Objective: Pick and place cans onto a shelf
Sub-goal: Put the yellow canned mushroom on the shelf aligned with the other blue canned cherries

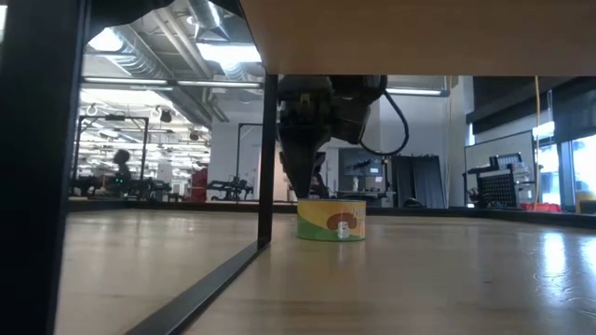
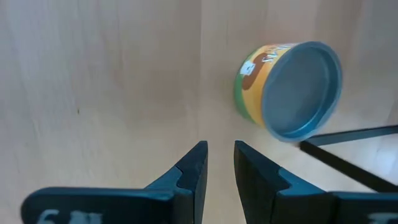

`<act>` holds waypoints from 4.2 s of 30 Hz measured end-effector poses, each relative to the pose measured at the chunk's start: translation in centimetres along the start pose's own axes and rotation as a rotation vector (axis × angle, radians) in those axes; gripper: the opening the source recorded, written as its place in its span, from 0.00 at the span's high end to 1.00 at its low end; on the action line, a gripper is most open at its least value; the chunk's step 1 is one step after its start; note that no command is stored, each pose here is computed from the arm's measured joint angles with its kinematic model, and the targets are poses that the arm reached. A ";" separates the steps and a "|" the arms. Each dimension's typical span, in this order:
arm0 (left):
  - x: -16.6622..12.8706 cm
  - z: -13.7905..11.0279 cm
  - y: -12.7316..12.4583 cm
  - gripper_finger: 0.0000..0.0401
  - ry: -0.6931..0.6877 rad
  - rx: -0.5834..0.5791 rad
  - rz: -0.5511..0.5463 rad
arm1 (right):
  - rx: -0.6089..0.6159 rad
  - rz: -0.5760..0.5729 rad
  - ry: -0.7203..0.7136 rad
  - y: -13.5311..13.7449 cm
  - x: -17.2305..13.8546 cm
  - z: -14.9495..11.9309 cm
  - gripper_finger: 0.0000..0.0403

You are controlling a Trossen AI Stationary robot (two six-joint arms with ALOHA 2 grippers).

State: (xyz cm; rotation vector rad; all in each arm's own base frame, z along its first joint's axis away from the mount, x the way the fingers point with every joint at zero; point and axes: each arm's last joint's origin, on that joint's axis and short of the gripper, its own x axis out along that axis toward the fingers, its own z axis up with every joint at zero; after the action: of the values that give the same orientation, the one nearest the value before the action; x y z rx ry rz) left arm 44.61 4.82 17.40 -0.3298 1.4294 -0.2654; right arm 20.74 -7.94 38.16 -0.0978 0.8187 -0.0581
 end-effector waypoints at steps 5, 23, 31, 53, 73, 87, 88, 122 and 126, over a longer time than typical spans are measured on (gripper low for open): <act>0.2 0.1 -0.4 0.82 -0.006 -0.026 -0.007 | 0.000 0.000 0.000 0.0 0.0 0.0 0.96; 1.3 0.9 -3.0 0.82 -0.060 -0.066 0.106 | 0.000 0.000 0.000 0.0 0.0 0.0 0.96; 1.5 0.9 -3.3 0.82 -0.064 -0.082 0.122 | -0.001 0.000 0.000 0.0 0.0 0.0 0.96; 1.6 0.8 -3.7 0.82 -0.046 -0.034 0.004 | 0.000 0.000 0.001 0.0 0.0 0.0 0.96; 2.1 0.7 -5.0 0.82 -0.038 -0.030 0.052 | 0.000 0.000 0.001 0.0 0.0 0.0 0.96; 2.5 1.1 -5.7 0.82 -0.078 0.002 0.128 | -0.001 0.000 0.001 0.0 0.0 0.0 0.96; 2.5 1.1 -5.8 0.82 -0.078 0.003 0.126 | 0.000 0.000 0.001 0.0 0.0 0.0 0.96; 4.0 0.4 -5.2 0.90 -0.073 0.040 0.115 | 0.000 0.000 -0.001 0.0 0.0 0.0 0.96; 3.9 0.5 -5.1 0.98 -0.075 0.069 0.127 | 0.000 0.000 -0.001 0.0 0.0 0.0 0.96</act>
State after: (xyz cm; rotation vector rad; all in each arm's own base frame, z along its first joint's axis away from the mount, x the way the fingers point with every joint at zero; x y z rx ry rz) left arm 45.67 -1.36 15.76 -0.1895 1.3581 -0.1966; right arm 20.76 -7.95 38.16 -0.0984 0.8180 -0.0582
